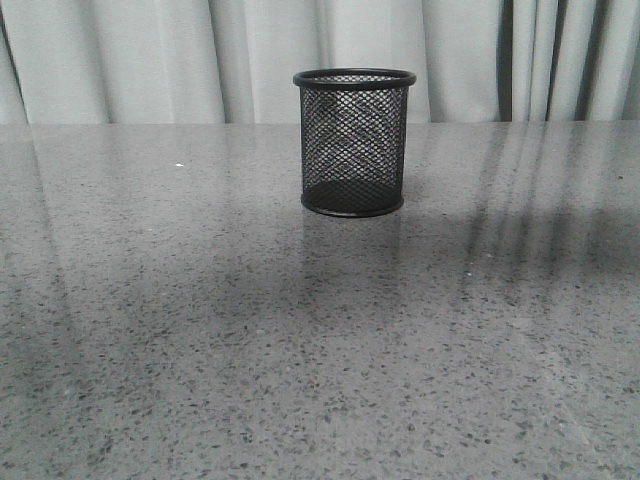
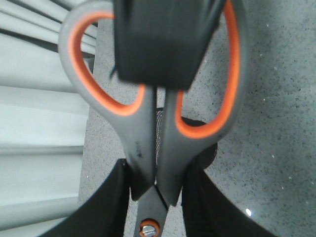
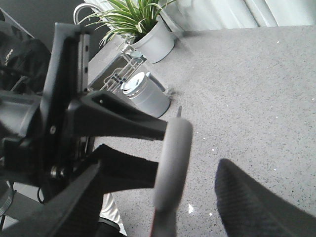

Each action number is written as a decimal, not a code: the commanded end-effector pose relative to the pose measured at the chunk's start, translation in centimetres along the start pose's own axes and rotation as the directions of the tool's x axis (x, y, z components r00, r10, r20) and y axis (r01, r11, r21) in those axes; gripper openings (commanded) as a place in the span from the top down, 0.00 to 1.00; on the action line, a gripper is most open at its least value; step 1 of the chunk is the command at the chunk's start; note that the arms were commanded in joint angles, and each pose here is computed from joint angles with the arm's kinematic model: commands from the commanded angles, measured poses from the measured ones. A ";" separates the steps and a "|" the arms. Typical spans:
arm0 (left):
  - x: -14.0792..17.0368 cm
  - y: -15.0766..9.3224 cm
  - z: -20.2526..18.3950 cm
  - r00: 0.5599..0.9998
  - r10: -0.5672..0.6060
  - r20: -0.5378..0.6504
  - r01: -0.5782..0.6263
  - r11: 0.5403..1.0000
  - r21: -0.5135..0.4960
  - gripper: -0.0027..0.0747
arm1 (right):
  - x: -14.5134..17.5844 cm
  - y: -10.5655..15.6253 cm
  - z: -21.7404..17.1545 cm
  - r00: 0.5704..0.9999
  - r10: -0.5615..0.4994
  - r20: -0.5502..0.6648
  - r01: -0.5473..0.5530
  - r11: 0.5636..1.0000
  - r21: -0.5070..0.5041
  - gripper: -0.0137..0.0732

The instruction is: Put scissors into bucket

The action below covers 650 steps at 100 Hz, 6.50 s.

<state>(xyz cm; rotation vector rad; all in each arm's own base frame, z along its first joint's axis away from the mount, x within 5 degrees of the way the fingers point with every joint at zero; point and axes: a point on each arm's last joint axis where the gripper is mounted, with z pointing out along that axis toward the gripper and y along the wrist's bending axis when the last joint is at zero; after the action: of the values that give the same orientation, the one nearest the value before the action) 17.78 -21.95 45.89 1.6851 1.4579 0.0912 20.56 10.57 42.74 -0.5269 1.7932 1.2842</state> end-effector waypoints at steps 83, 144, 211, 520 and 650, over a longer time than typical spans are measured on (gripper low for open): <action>3.3 4.7 -2.1 0.914 -0.399 0.069 0.405 0.891 -0.205 0.35 | -1.5 -1.1 -0.1 0.998 -0.023 0.064 0.012 0.987 0.161 0.90; 14.0 6.8 -15.1 0.673 -0.730 0.122 0.644 0.496 -0.582 0.35 | -5.2 -2.9 -0.9 0.947 -0.073 -0.311 0.225 0.845 0.486 0.89; 13.2 6.0 -16.3 0.678 -0.718 0.161 0.654 0.488 -0.578 0.35 | -5.0 -6.4 4.8 0.883 -0.077 -0.464 0.321 0.820 0.474 0.89; 20.9 -20.0 -9.6 0.535 -0.477 0.697 0.837 0.187 -0.514 0.99 | 18.2 -3.3 -12.1 0.766 -0.581 0.275 0.089 0.520 0.849 0.90; 26.1 -24.0 -3.5 0.471 -0.578 0.666 0.848 0.088 -0.523 0.99 | 18.2 -3.3 -12.1 0.767 -0.579 0.274 0.089 0.520 0.849 0.90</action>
<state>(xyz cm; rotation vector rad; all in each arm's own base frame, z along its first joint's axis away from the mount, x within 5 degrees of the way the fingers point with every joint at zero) 5.62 -0.16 20.51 0.0114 1.5753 -0.0284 8.14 1.02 25.84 -0.0037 1.5404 0.1985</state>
